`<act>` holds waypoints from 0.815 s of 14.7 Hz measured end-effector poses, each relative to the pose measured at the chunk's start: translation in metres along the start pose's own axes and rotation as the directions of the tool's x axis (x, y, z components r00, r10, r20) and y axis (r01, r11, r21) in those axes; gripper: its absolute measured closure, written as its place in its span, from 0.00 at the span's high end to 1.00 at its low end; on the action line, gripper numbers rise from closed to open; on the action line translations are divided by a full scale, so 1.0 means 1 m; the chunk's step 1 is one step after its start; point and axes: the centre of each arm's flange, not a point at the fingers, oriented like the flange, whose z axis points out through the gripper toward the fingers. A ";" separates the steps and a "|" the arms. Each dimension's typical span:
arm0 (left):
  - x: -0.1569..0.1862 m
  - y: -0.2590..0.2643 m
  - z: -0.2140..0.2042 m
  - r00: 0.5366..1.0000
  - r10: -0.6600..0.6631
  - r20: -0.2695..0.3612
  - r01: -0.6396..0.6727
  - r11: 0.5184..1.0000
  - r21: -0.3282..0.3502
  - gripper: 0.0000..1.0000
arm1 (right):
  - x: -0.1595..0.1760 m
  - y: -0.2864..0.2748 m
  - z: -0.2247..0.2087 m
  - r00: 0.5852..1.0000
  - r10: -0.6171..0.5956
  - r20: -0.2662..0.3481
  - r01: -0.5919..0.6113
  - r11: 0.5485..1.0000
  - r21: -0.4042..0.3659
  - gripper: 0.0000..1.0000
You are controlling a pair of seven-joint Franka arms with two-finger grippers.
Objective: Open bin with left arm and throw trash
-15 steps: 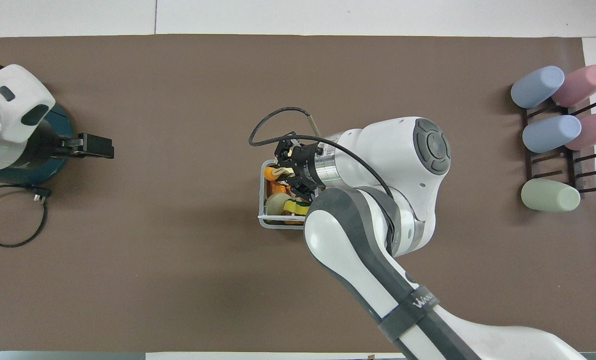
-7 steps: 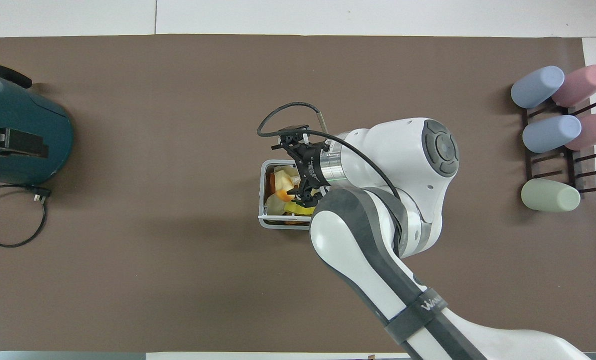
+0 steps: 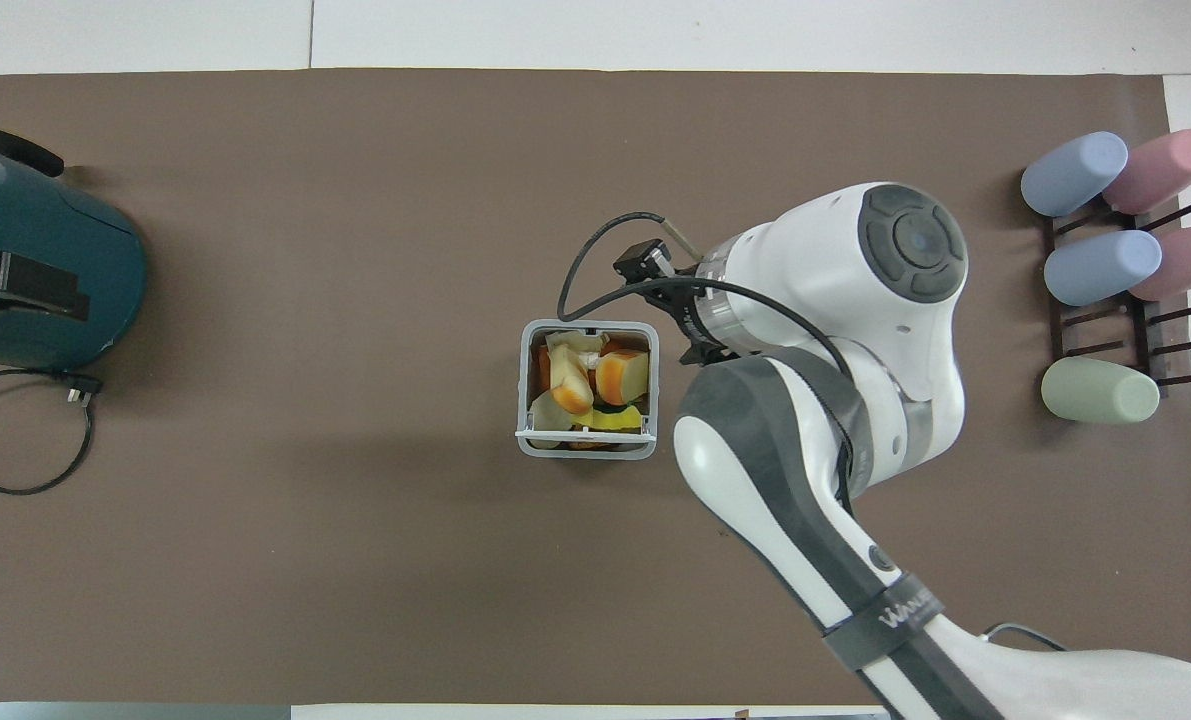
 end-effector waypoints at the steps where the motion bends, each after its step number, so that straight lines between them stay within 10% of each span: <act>1: -0.001 0.000 0.001 1.000 0.001 0.006 -0.001 1.000 0.000 1.00 | 0.015 0.008 -0.018 0.997 -0.074 -0.011 0.073 0.996 -0.047 1.00; 7: -0.009 0.003 0.003 1.000 -0.012 0.012 0.012 1.000 -0.012 1.00 | 0.085 0.083 -0.157 0.903 -0.428 -0.043 0.408 0.885 -0.225 1.00; 12: -0.008 0.003 0.003 1.000 -0.017 0.005 0.017 1.000 -0.012 1.00 | 0.111 0.133 -0.187 0.821 -0.567 0.065 0.554 0.766 -0.326 1.00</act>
